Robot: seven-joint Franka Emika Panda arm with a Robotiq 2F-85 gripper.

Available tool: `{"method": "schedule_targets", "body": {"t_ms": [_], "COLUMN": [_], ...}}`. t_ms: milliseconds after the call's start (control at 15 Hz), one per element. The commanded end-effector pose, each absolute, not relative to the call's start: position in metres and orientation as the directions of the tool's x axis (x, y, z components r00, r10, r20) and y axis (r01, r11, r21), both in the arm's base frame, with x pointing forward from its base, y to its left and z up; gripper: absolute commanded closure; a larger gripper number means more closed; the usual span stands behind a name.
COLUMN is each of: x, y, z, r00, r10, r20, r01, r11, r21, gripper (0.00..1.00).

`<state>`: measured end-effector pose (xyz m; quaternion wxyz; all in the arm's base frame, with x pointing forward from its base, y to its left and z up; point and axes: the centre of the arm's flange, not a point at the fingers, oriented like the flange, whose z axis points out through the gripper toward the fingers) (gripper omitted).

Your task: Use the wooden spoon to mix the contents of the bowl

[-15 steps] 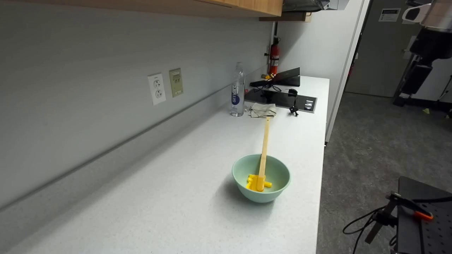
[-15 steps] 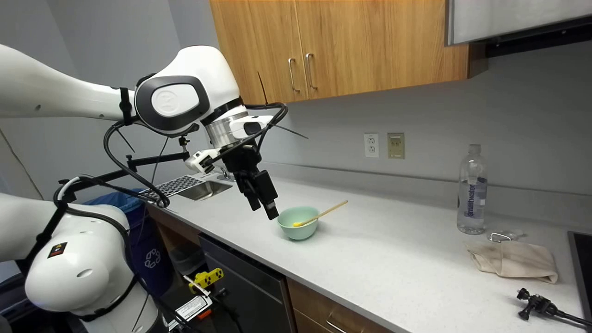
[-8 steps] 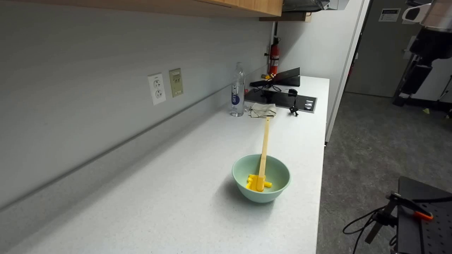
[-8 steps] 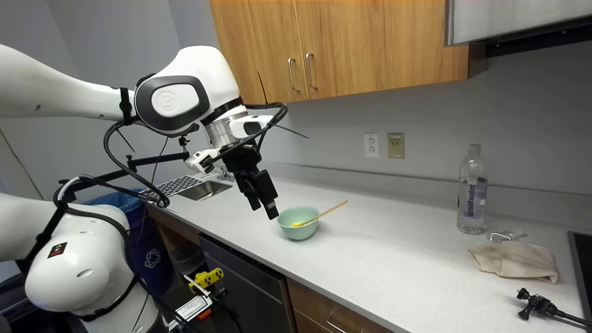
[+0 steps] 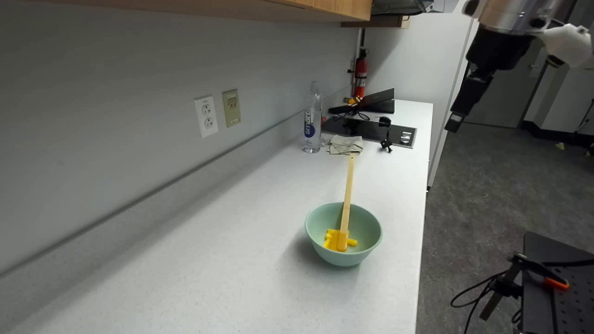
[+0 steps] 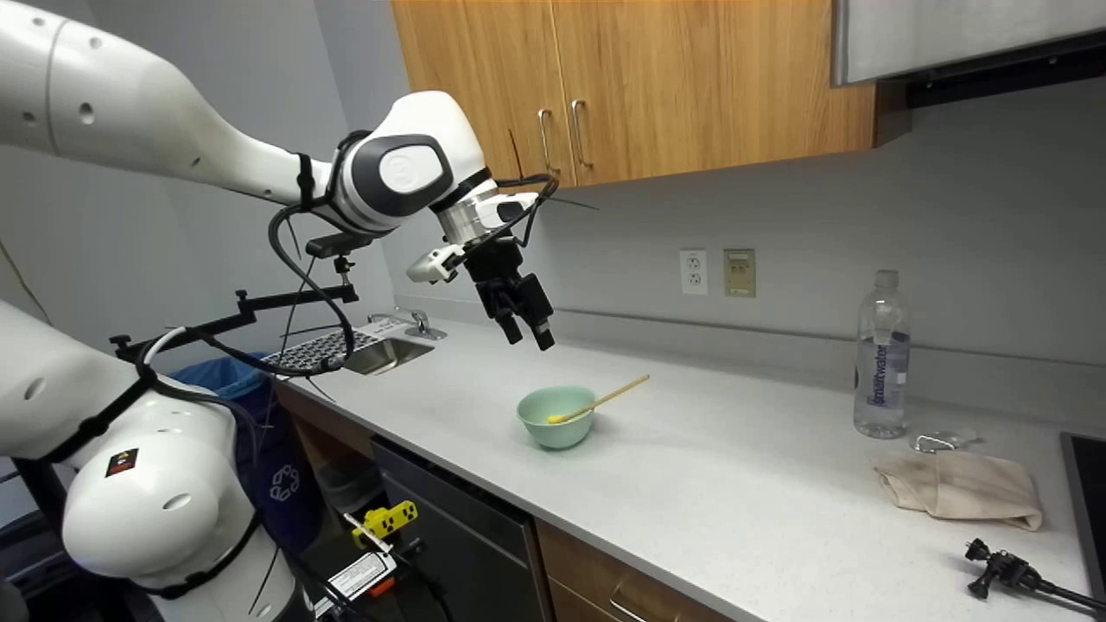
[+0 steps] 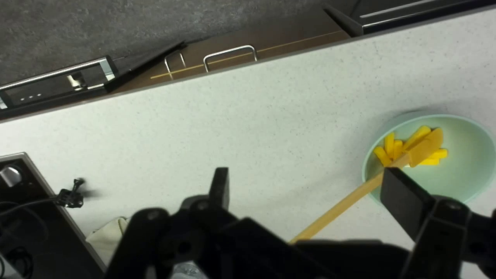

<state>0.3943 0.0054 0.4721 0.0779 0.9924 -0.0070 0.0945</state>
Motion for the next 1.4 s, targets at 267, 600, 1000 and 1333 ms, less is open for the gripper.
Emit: {"method": "schedule_targets", "body": {"t_ms": [267,600,1000,1333], "x": [0.417,0.438,0.479,0.473], "y": [0.013,0.029,0.052,0.051], "z": [0.467,0.441,0.408,0.404], "r00": [0.986,0.973,0.857,0.857], "r10": [-0.004,-0.144,-0.431,-0.436], "r20": [0.167,0.182,0.283,0.273], "r01": [-0.029,-0.166,-0.443,-0.445], "r11": [-0.988,-0.980,-0.896,-0.895], "r21": [0.152,0.112,-0.026,-0.031], "gripper": [0.00,0.00,0.00,0.00]}}
